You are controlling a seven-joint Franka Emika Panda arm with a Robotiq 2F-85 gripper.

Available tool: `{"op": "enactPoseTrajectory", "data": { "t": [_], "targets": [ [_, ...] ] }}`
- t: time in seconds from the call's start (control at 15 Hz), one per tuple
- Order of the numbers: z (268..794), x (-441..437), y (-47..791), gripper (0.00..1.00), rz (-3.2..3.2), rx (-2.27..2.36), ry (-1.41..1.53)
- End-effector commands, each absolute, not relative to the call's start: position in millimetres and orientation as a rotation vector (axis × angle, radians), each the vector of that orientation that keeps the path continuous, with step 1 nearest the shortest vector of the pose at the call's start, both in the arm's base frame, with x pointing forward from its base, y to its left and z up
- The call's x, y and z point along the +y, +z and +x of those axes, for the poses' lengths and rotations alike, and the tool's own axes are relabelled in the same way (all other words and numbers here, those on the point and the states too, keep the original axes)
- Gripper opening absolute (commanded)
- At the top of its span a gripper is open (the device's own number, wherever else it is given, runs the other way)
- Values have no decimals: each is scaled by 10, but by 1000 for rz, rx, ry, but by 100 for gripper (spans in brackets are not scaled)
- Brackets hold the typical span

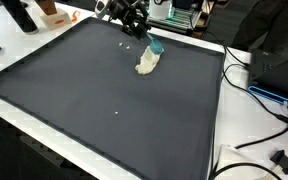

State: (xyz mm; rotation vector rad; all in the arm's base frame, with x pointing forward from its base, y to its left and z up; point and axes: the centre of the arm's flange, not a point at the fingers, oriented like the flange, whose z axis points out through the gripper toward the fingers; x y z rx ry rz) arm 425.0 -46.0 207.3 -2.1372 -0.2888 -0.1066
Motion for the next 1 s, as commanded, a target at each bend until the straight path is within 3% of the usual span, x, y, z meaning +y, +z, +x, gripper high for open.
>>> {"op": "enactPoseTrajectory", "data": {
  "t": [0.0,0.93],
  "targets": [
    [4244,-604,1755,25,-2103,-227,-131],
    [4278,-703,1608,25,-2214,-120,-35]
  ]
}}
